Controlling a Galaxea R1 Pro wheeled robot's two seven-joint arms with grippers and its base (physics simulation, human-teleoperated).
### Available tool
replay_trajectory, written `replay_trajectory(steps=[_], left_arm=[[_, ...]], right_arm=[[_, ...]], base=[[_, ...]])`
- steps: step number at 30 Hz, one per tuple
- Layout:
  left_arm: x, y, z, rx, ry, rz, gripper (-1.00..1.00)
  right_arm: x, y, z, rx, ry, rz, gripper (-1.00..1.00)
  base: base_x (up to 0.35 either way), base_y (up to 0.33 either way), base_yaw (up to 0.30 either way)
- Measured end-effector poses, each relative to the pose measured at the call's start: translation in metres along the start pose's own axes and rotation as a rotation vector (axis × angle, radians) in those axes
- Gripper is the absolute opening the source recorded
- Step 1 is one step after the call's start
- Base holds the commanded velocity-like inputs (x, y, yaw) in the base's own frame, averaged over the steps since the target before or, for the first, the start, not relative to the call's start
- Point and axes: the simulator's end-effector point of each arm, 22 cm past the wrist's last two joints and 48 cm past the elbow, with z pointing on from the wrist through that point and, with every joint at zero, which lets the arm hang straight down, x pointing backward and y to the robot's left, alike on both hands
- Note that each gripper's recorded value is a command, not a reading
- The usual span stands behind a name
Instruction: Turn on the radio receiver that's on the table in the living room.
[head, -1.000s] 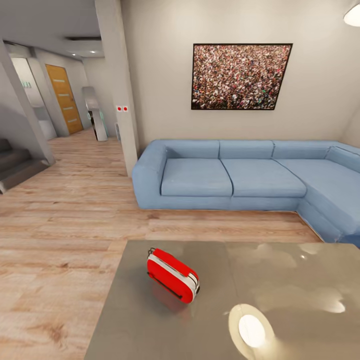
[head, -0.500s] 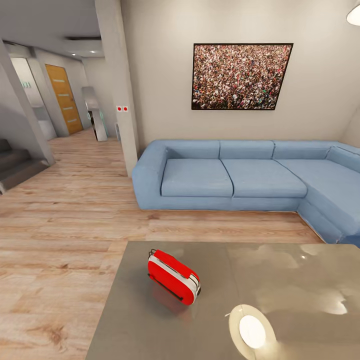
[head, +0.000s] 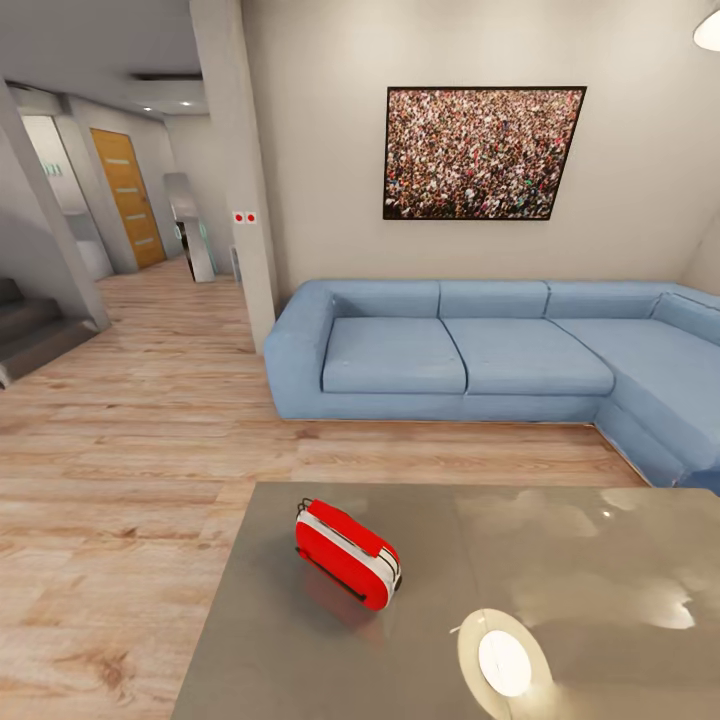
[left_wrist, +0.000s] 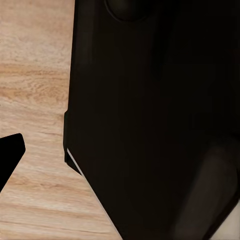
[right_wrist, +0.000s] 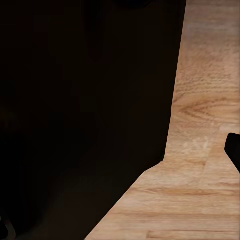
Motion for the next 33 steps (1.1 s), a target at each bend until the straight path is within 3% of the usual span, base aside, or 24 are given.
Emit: replay_trajectory(steps=[11, 33], left_arm=[[0.0000, 0.0002, 0.0000, -0.001, 0.000, 0.000, 1.00], [-0.0002, 0.0004, 0.0000, -0.002, 0.000, 0.000, 1.00]], right_arm=[[0.0000, 0.0000, 0.0000, 0.000, 0.000, 0.000, 1.00], [0.0001, 0.0000, 0.0000, 0.000, 0.000, 0.001, 1.00]], base=[[0.000, 0.105, 0.000], [0.000, 0.005, 0.000]])
